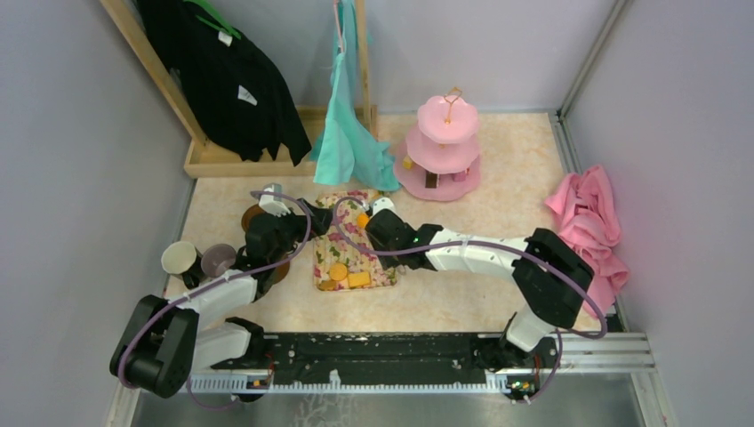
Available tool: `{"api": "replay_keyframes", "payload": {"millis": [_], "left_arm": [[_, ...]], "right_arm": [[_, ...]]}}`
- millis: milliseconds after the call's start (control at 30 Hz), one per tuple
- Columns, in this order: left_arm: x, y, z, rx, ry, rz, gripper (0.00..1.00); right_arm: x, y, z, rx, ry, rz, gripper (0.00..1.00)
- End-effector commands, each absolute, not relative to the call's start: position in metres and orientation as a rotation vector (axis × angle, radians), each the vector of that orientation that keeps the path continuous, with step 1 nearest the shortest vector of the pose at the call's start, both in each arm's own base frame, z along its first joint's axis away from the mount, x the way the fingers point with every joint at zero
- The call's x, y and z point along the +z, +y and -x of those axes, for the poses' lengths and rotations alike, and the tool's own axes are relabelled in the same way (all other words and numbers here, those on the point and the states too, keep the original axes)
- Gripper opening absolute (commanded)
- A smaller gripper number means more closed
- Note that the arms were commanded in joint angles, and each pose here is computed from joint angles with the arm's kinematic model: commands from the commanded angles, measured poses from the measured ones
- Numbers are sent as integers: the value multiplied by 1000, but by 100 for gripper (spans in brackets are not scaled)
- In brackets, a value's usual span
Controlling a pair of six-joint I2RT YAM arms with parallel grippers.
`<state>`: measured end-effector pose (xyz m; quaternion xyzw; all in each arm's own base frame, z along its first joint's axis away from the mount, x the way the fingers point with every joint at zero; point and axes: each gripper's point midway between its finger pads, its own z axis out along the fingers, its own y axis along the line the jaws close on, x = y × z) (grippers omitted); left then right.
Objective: Serve the afternoon tea
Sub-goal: Pick up the desert from the tray.
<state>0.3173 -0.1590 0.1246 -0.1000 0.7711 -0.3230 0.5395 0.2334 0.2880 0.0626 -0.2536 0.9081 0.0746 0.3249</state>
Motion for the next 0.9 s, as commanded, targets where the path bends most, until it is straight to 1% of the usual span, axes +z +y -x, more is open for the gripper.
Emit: {"api": "replay_keyframes", "payload": {"millis": [0, 467, 533, 867], "left_arm": [[135, -163, -319, -786, 1805, 216, 96], [136, -164, -318, -799, 1807, 226, 96], [135, -164, -317, -798, 1808, 224, 96], [132, -163, -317, -794, 1813, 228, 96]], "right_arm": [[70, 308, -234, 276, 2367, 622, 42], [66, 318, -239, 282, 2371, 603, 42], [55, 318, -239, 259, 2392, 617, 42], [54, 327, -245, 265, 2381, 617, 42]]}}
